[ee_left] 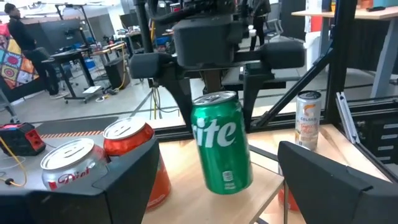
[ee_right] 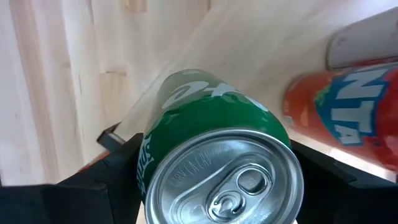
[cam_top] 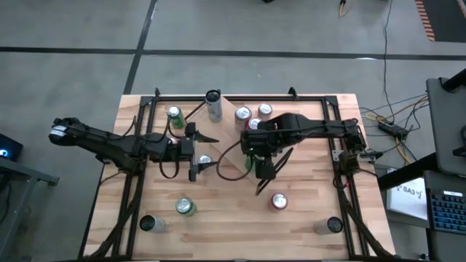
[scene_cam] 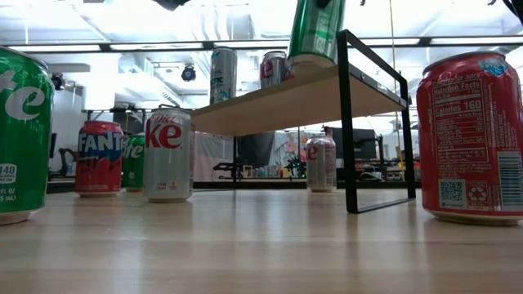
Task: Place canned beverage on shelf
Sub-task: Put the bottom right green soda can on the shelf
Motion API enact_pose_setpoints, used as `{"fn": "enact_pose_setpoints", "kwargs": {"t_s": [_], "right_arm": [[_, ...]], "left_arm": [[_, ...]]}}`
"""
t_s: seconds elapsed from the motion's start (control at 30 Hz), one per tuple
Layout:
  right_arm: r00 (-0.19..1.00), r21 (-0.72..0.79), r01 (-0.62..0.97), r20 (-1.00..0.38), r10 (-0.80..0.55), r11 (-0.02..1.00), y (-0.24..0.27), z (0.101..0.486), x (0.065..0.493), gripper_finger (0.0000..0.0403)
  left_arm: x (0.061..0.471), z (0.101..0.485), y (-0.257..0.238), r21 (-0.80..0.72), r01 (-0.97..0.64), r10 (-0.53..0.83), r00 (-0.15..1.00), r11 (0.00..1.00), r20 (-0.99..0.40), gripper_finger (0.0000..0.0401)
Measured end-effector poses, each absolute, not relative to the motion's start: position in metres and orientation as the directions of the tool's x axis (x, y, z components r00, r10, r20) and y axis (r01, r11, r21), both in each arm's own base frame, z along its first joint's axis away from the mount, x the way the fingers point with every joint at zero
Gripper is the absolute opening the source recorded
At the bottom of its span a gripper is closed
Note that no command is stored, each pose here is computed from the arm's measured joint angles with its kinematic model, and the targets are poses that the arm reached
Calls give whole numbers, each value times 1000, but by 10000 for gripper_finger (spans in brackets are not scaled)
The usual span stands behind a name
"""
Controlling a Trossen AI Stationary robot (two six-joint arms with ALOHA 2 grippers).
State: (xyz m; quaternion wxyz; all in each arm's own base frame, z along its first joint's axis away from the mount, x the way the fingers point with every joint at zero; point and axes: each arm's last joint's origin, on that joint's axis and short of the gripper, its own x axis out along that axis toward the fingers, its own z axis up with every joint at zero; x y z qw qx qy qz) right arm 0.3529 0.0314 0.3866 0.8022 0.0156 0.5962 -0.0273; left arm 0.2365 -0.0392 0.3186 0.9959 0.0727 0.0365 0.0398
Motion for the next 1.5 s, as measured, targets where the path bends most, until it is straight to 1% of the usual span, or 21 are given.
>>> {"fn": "enact_pose_setpoints", "kwargs": {"t_s": [0.57,0.9,1.1,1.5], "right_arm": [[254,-6,102,-967,-31,995,32,378,354,287],[227,-51,122,-971,-78,991,30,370,355,288],[227,-67,128,-969,-95,989,30,370,355,319],[226,-67,126,-970,-94,990,30,369,355,327]], "left_arm": [[237,318,-39,143,-74,85,994,987,-68,314],[237,318,-39,143,-74,84,994,987,-68,314],[237,318,-39,144,-74,84,994,987,-69,314],[237,317,-39,146,-73,84,993,987,-77,314]]}}
